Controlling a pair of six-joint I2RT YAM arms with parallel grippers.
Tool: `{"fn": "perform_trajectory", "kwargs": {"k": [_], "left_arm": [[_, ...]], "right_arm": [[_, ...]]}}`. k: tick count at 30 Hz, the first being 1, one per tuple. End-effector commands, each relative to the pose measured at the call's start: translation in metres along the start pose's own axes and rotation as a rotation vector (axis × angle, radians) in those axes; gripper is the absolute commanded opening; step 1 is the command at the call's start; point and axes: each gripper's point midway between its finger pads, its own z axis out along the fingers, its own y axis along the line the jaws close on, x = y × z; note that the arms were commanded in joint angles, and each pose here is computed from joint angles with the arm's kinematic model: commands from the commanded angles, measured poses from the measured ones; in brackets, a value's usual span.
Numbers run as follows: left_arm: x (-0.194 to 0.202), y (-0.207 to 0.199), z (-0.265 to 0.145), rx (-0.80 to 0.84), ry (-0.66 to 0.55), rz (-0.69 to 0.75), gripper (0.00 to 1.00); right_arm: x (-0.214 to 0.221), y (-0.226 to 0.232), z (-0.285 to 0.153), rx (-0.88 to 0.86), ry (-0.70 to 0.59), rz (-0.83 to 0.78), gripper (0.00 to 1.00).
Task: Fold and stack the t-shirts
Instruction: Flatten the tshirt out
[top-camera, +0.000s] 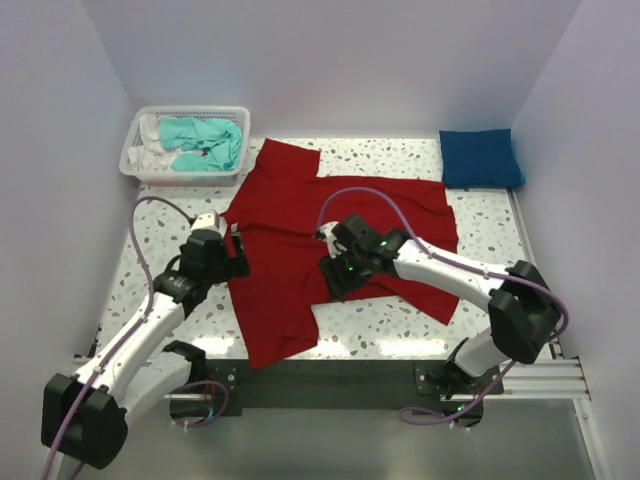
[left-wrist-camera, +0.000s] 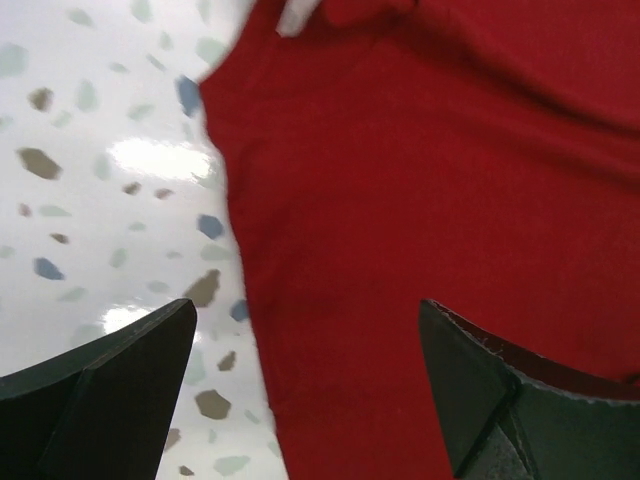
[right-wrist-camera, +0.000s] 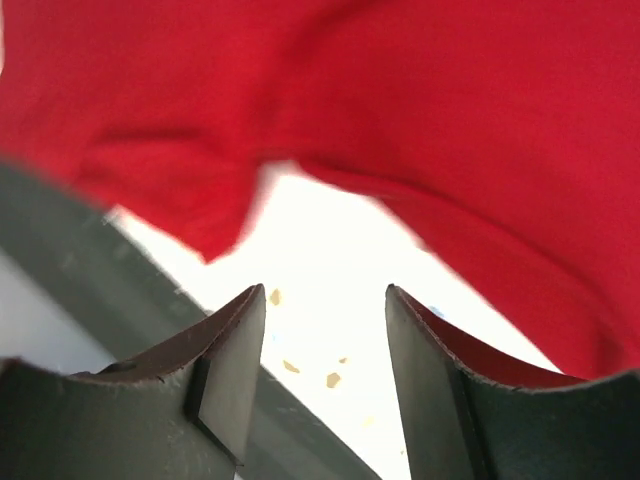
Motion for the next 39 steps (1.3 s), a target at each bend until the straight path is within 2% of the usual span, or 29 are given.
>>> {"fn": "perform_trajectory", "kwargs": {"k": [1, 3, 5, 8, 9, 15, 18, 24, 28, 32, 39], "left_arm": [[0.008, -0.036, 0.000, 0.093, 0.052, -0.048, 0.97], [0.025, -0.047, 0.005, 0.091, 0.107, -0.034, 0.95], [0.037, -0.050, 0.012, 0.074, 0.156, -0.047, 0.93], [0.053, -0.048, 0.021, 0.046, 0.209, -0.057, 0.86], [0.055, -0.046, 0.023, 0.036, 0.215, -0.060, 0.81], [0.068, -0.030, 0.033, -0.077, 0.248, -0.103, 0.68], [0.073, -0.020, 0.039, -0.132, 0.264, -0.125, 0.66], [0.081, 0.009, 0.048, -0.200, 0.338, -0.207, 0.65], [0.076, 0.024, 0.051, -0.236, 0.332, -0.216, 0.64], [0.068, 0.029, 0.055, -0.264, 0.333, -0.205, 0.64], [0.051, 0.038, 0.062, -0.310, 0.307, -0.164, 0.64]], "right_arm": [[0.018, -0.070, -0.018, 0.239, -0.041, 0.279, 0.55], [0.019, -0.098, -0.032, 0.275, -0.107, 0.429, 0.56], [0.033, -0.114, -0.036, 0.311, -0.119, 0.502, 0.59], [0.047, -0.142, -0.049, 0.403, -0.149, 0.614, 0.63], [0.051, -0.154, -0.054, 0.427, -0.163, 0.667, 0.64], [0.080, -0.183, -0.055, 0.446, -0.175, 0.869, 0.66], [0.088, -0.194, -0.056, 0.449, -0.195, 0.940, 0.67], [0.110, -0.215, -0.056, 0.425, -0.217, 1.102, 0.68], [0.123, -0.224, -0.053, 0.413, -0.231, 1.197, 0.68], [0.139, -0.240, -0.061, 0.471, -0.233, 1.267, 0.70], [0.165, -0.263, -0.086, 0.622, -0.231, 1.339, 0.78]]}}
